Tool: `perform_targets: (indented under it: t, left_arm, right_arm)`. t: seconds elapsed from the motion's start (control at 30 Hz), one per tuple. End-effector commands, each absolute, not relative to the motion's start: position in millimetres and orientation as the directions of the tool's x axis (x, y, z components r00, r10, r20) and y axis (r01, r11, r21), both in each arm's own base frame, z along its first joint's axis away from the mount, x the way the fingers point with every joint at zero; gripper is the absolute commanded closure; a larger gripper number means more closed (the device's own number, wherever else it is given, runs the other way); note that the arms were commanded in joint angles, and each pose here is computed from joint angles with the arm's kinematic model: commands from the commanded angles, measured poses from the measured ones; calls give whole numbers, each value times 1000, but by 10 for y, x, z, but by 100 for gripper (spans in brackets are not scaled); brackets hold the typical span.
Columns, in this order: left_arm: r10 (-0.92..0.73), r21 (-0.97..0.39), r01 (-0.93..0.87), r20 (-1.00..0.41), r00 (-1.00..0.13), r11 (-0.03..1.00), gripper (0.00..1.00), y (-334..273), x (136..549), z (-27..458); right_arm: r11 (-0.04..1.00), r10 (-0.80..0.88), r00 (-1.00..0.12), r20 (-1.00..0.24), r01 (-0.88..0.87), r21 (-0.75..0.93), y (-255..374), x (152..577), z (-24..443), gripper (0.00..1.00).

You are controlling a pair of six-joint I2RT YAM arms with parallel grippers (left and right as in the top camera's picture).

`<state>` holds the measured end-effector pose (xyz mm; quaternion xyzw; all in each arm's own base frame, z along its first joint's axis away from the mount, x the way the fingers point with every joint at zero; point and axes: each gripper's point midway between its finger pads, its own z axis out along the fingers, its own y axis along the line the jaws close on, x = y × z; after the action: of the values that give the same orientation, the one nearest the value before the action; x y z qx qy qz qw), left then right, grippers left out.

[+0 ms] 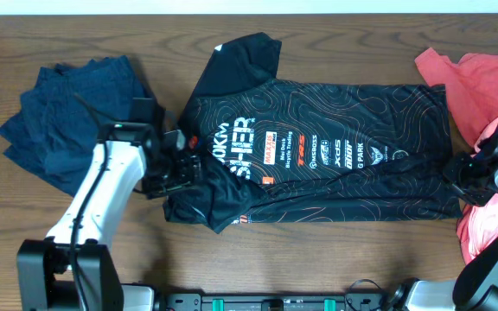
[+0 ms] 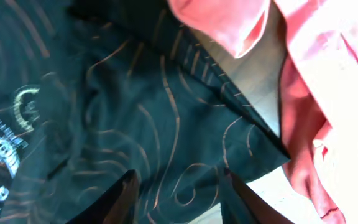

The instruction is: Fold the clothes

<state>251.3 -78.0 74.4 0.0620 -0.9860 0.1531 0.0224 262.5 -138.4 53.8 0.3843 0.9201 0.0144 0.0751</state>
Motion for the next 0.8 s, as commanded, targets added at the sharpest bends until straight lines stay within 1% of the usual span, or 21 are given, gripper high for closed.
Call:
perform_targets:
  t: [0.0,0.07,0.27,0.3,0.33,0.4,0.43,0.47,0.6,0.7,0.77]
  left_arm:
    - [-83,-302,-121,137,-987,945,25,-958,2366,575]
    - [-77,-293,-123,164,-984,948,28,-1026,2296,464]
    - [-108,-252,-172,250,-962,952,30,-1113,2055,122]
    - [-111,-250,-175,251,-961,952,34,-1118,2049,93]
    - [-110,-251,-174,249,-962,952,44,-1122,2056,79]
    - [-108,-261,-167,228,-968,951,70,-1137,2110,74]
    - [-107,-269,-165,217,-970,949,87,-1150,2141,82]
    - [-107,-284,-165,208,-972,944,94,-1172,2185,110]
    - [-47,-424,-112,163,-986,899,94,-1417,2378,369]
    - [-41,-454,-79,91,-995,888,94,-1480,2582,539]
    - [-41,-476,-41,9,-999,878,94,-1528,2791,627]
  right_arm:
    - [738,675,-726,-133,666,106,-1312,2648,597,60]
    - [738,675,-727,-129,666,106,-1306,2641,596,60]
    - [738,675,-727,-126,667,105,-1303,2633,594,61]
    - [738,675,-727,-125,667,105,-1303,2632,594,61]
    - [738,675,-727,-126,667,105,-1302,2633,594,62]
    - [738,675,-727,-126,667,105,-1304,2634,595,62]
    - [738,675,-727,-126,667,105,-1304,2633,595,63]
    - [738,675,-727,-126,667,105,-1304,2633,595,63]
    - [738,675,-727,-127,667,105,-1305,2634,595,64]
    - [738,675,-727,-127,667,105,-1305,2636,595,65]
    - [738,675,-726,-132,666,107,-1309,2646,597,66]
